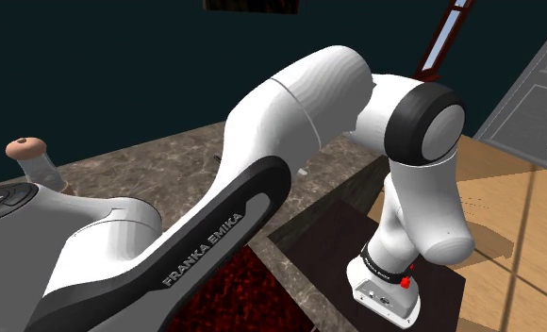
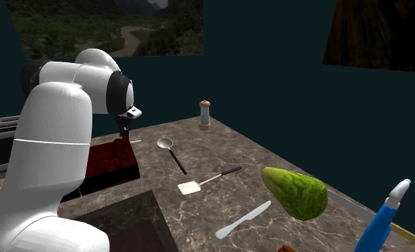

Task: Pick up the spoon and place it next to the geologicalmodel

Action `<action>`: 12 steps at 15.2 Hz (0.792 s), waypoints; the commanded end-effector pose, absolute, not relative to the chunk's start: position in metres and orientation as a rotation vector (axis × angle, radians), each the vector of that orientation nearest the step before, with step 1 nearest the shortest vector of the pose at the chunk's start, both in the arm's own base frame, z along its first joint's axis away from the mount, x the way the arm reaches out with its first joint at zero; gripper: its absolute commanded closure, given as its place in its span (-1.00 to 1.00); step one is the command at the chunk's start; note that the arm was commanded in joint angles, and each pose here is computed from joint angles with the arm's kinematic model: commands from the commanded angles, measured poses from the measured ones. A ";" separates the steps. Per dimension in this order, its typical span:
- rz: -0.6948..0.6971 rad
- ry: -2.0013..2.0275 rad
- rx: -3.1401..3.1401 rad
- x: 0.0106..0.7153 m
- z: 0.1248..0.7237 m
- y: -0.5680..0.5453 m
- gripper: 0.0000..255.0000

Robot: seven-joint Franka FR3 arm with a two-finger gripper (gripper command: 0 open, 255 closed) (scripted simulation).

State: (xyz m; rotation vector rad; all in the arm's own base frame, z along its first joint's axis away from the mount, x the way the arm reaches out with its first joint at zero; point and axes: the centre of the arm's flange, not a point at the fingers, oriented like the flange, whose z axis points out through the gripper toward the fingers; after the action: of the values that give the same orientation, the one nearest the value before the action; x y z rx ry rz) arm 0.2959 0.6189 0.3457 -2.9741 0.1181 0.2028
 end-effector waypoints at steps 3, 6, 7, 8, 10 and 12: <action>0.204 0.118 -2.976 0.301 0.384 0.612 -1.00; 0.204 0.118 -2.976 0.302 0.395 0.611 -1.00; 0.204 0.118 -2.976 0.302 0.395 0.611 -1.00; 0.204 0.118 -2.976 0.302 0.395 0.611 -1.00; 0.204 0.118 -2.976 0.302 0.395 0.611 -1.00; 0.204 0.118 -2.976 0.302 0.395 0.611 -1.00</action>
State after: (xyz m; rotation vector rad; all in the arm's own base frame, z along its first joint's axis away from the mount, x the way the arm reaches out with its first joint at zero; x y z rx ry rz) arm 0.3021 0.6107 0.3946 -2.9755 0.1179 0.2038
